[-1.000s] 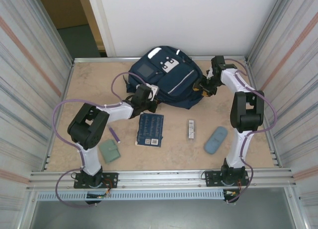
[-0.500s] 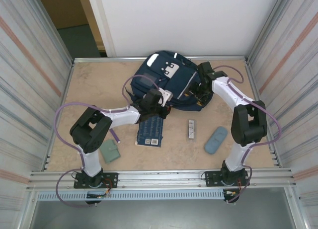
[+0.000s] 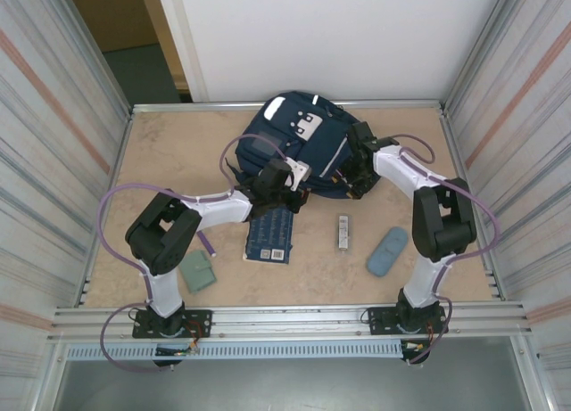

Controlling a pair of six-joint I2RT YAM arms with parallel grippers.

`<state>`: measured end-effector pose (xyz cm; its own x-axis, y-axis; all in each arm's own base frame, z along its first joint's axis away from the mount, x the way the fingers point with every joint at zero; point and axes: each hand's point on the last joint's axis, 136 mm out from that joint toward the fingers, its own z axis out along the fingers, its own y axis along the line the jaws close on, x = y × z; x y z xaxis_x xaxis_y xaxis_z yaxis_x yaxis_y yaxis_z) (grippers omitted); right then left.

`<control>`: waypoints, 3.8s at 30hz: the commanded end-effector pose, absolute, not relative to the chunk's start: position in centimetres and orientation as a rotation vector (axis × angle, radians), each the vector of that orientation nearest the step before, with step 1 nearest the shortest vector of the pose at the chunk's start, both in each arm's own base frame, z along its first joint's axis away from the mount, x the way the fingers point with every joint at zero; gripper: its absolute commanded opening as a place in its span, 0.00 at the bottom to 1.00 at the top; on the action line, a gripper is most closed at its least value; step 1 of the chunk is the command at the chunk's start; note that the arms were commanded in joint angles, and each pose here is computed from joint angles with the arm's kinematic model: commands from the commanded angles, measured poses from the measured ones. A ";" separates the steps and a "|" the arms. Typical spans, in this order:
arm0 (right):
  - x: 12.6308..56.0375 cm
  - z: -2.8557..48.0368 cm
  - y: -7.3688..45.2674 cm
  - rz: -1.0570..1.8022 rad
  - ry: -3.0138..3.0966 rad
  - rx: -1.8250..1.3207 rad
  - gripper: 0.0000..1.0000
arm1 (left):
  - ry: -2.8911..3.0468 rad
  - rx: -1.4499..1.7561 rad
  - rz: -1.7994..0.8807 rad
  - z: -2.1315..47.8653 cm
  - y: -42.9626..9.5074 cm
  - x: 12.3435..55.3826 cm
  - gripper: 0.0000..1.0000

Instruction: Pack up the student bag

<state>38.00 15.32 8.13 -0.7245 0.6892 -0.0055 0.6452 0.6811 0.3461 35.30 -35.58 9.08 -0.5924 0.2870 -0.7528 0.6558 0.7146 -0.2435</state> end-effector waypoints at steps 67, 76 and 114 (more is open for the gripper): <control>32.1 20.4 4.9 0.212 2.327 0.426 0.99 | 2.276 0.930 -0.118 9.3 -33.7 45.4 0.83; 32.7 20.5 7.1 0.297 2.354 0.365 0.99 | 2.410 0.800 0.015 5.4 -32.3 47.4 0.48; 37.2 12.4 23.7 0.722 2.618 0.146 0.78 | 1.833 0.802 0.238 31.4 -22.3 48.2 0.00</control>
<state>36.95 22.60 12.75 -0.9006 0.1913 -0.3902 -0.0272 0.8713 0.4899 47.89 -24.04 23.44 -0.3234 0.6900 -0.6475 0.5219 0.7009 0.4862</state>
